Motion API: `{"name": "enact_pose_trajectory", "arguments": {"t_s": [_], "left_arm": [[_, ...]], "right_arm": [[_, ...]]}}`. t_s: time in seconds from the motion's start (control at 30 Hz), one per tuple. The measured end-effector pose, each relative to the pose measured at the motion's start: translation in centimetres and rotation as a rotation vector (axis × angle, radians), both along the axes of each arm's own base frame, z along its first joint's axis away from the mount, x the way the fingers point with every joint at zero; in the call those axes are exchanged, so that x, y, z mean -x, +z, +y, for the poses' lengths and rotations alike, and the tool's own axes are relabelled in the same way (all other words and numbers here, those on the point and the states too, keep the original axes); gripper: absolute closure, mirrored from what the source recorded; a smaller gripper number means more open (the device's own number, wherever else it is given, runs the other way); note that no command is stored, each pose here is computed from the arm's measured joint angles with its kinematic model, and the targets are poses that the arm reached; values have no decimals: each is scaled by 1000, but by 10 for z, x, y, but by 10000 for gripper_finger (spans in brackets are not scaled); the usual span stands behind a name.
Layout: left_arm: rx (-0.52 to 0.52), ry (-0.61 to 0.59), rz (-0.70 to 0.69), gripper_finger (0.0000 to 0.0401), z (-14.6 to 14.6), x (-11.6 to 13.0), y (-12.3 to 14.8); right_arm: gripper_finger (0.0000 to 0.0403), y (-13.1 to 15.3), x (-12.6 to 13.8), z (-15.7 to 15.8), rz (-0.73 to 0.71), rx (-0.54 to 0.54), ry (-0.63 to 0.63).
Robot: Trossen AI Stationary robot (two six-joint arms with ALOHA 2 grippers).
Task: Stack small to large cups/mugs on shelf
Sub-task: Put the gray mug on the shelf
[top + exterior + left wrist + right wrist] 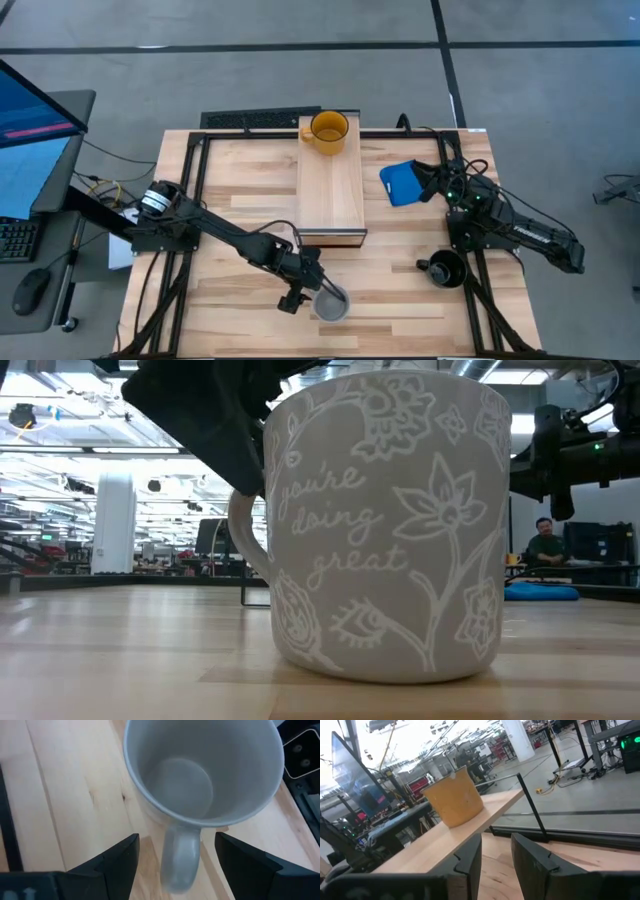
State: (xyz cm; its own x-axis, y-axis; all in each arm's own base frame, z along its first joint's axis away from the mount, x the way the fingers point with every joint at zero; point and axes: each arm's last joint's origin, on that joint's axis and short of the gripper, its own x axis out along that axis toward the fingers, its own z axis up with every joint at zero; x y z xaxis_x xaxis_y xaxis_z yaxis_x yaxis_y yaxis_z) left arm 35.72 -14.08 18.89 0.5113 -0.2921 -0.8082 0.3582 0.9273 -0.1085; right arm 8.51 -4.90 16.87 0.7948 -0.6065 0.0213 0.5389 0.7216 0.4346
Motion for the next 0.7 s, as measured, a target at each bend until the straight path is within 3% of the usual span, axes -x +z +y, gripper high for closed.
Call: {"name": "enact_pose_trajectory", "arguments": {"t_s": [0.7], "left_arm": [[-10,-3,0,327,-1,0,-2]], "right_arm": [[274,0,0,0,-1,0,-1]]}}
